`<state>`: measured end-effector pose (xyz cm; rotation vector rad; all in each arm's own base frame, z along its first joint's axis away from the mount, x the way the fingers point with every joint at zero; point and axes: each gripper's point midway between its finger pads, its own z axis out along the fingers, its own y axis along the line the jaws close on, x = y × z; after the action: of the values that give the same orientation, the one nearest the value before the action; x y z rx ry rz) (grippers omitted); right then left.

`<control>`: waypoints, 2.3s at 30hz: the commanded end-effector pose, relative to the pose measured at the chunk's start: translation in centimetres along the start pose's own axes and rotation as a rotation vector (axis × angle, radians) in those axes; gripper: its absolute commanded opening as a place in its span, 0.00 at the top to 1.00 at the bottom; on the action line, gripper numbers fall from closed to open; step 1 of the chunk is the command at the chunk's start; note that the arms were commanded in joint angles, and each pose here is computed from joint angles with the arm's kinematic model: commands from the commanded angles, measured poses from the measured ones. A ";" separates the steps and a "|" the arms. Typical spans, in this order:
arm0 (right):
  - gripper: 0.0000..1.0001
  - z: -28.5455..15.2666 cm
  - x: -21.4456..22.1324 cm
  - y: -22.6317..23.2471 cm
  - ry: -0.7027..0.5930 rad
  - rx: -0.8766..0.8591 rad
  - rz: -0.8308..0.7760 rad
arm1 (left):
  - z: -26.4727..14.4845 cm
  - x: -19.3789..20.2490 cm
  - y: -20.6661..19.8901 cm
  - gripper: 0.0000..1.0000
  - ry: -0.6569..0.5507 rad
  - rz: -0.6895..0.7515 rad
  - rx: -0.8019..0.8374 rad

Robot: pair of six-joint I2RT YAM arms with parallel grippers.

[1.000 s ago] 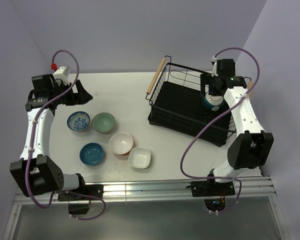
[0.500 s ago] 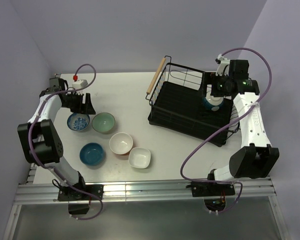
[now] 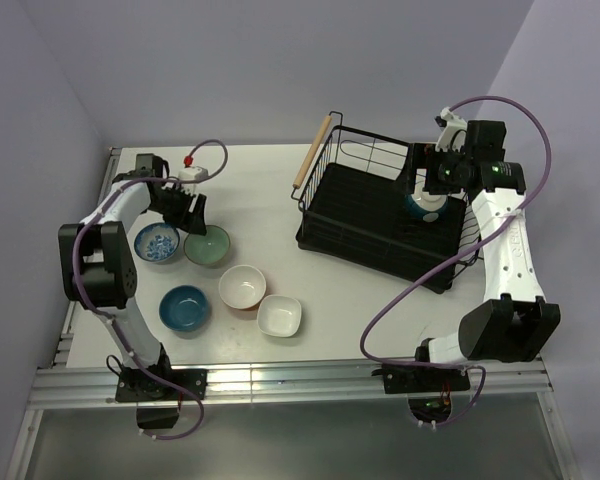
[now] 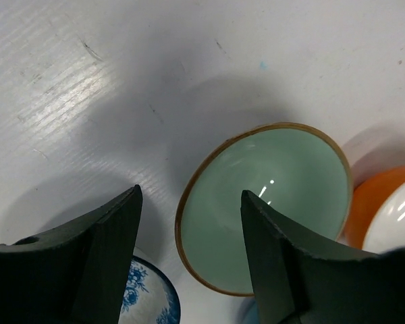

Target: Load the bowls into the dish rack

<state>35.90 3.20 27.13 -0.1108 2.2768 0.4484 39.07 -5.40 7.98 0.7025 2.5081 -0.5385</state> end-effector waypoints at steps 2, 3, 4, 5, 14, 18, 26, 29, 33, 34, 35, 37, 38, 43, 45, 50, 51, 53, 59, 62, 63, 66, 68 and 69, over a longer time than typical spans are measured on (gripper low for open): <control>0.00 -2.1 -1.7 1.4 -0.070 -0.031 -0.013 | 0.5 -0.6 0.6 0.35 0.013 0.083 -0.022; 0.00 -2.1 -1.6 1.3 -0.069 -0.028 -0.011 | 0.8 -0.3 0.6 0.36 0.023 0.081 -0.020; 0.00 -2.0 -1.5 1.4 -0.066 -0.030 -0.010 | 1.1 -0.3 0.5 0.37 0.028 0.085 -0.018; 0.00 -1.9 -1.4 1.3 -0.063 -0.028 -0.009 | 1.3 0.0 0.5 0.38 0.035 0.085 -0.020; 0.00 -1.8 -1.1 1.6 -0.056 -0.044 0.009 | 3.3 0.9 -0.7 0.50 0.072 0.099 -0.002; 0.00 -2.1 -1.0 1.5 -0.057 -0.033 0.006 | 3.8 1.4 -1.1 0.57 0.085 0.091 0.008; 0.00 -2.9 -1.4 1.8 -0.080 -0.036 0.013 | 3.4 1.4 -1.3 0.89 0.079 0.074 0.001; 0.00 -3.3 -1.8 2.1 -0.096 -0.051 0.021 | 2.2 0.2 -1.8 1.00 0.040 0.062 0.019; 0.00 -3.7 -2.0 2.4 -0.113 -0.069 0.020 | -1.2 -1.7 -0.5 1.00 -0.057 -0.010 0.027; 0.00 -3.8 -2.1 2.4 -0.117 -0.073 0.020 | -1.8 -1.8 -0.4 1.00 -0.061 -0.028 0.033; 0.00 -3.9 -2.1 2.6 -0.119 -0.085 0.019 | -2.7 -2.6 -0.1 1.00 -0.086 -0.034 0.029; 0.00 -4.2 -2.4 3.0 -0.130 -0.101 0.049 | -4.4 -3.5 0.2 1.00 -0.136 -0.056 0.032; 0.00 -4.3 -2.5 3.1 -0.135 -0.110 0.052 | -5.9 -4.6 0.1 1.00 -0.176 -0.062 0.020; 0.00 -5.1 -3.3 4.2 -0.170 -0.164 0.062 | -11.6 -9.6 -1.1 1.00 -0.368 -0.063 0.027; 0.00 -5.4 -3.5 4.5 -0.180 -0.178 0.067 | -14.8 -12.9 -2.6 1.00 -0.491 -0.038 0.037; 0.00 -6.2 -4.0 5.4 -0.201 -0.225 0.068 | -21.3 -19.0 -7.0 1.00 -0.737 -0.045 0.122; 0.00 -6.3 -4.0 5.4 -0.205 -0.225 0.070 | -21.7 -19.9 -8.1 1.00 -0.762 -0.024 0.133; 0.00 -6.6 -4.0 5.8 -0.201 -0.255 0.071 | -23.5 -21.9 -9.9 1.00 -0.839 0.017 0.135; 0.00 -8.3 -4.0 7.6 -0.226 -0.351 0.050 | -22.6 -25.7 -18.1 1.00 -0.928 0.086 0.278; 0.00 -9.3 -4.2 8.8 -0.247 -0.398 0.036 | -20.9 -26.9 -22.6 1.00 -0.936 0.117 0.379; 0.00 -9.9 -4.1 9.4 -0.255 -0.421 0.026 | -20.1 -27.1 -24.7 1.00 -0.928 0.123 0.423; 0.00 -10.8 -3.6 10.4 -0.256 -0.465 0.029 | -18.0 -27.5 -28.3 1.00 -0.904 0.097 0.554; 0.00 -11.2 -3.2 10.9 -0.258 -0.490 0.028 | -16.1 -27.5 -29.7 1.00 -0.867 0.046 0.619; 0.00 -11.7 -2.9 11.4 -0.265 -0.505 0.024 | -15.9 -27.6 -31.2 1.00 -0.873 0.060 0.655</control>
<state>28.93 8.52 37.81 -0.1941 1.9500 0.9272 37.57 -30.38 40.32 0.6039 1.6051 -1.2138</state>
